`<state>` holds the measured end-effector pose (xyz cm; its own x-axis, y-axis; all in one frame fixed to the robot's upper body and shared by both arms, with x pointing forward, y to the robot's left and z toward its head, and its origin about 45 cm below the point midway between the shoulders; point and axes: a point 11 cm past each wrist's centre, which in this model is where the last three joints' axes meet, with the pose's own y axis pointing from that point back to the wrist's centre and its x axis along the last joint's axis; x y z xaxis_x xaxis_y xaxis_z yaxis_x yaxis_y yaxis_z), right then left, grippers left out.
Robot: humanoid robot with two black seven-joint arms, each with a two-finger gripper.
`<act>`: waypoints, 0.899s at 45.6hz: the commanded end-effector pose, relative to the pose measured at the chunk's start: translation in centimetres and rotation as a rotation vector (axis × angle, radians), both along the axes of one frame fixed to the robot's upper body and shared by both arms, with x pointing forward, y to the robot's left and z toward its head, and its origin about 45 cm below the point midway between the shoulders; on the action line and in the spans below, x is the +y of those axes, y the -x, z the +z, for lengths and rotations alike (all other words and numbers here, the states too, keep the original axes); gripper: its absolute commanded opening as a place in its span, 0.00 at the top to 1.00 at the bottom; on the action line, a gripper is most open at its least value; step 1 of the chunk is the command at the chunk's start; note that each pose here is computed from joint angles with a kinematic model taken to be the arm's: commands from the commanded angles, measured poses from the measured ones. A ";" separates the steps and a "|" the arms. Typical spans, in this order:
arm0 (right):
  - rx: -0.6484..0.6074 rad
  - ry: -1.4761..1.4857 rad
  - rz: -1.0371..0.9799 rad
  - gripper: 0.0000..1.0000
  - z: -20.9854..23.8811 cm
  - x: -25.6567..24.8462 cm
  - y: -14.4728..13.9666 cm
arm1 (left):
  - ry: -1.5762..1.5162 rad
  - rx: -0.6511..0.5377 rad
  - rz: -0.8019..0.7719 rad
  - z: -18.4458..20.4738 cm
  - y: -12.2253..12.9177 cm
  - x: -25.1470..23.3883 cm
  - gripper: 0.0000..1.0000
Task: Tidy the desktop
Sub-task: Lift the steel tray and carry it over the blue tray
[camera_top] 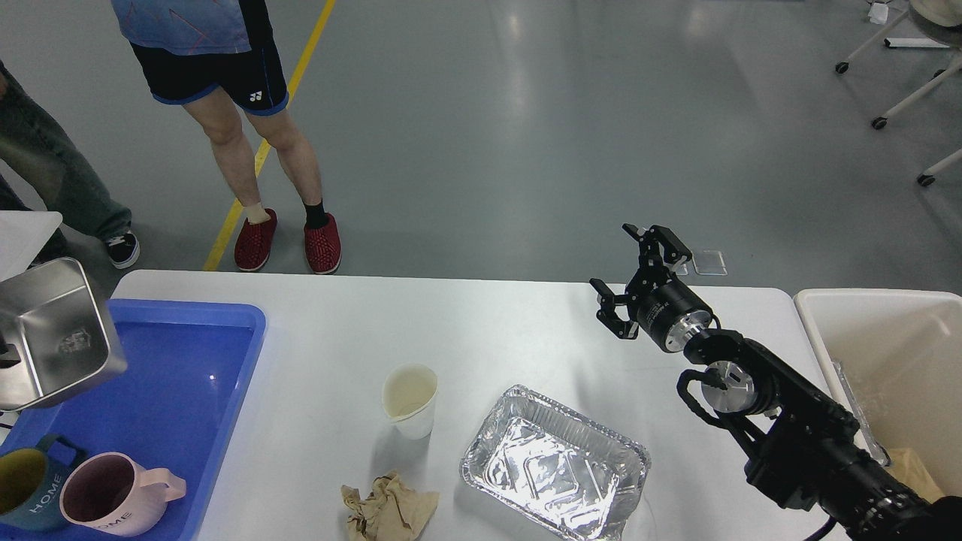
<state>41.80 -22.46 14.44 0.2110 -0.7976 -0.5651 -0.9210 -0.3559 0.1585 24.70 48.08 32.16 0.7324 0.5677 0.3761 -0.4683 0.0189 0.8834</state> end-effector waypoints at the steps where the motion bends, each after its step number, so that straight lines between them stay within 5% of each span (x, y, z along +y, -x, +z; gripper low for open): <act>1: -0.001 0.001 -0.001 0.00 0.0 0.0 -0.1 | -0.011 -0.009 0.027 0.8 0.6 1.0 1.00; 19: 0.014 0.000 -0.004 0.00 -0.6 -0.1 0.4 | 0.008 -0.057 0.106 -3.6 -5.5 0.8 1.00; 41: 0.032 0.000 -0.008 0.00 -1.4 -0.4 1.0 | 0.080 0.016 0.278 -14.8 -10.8 -0.1 0.98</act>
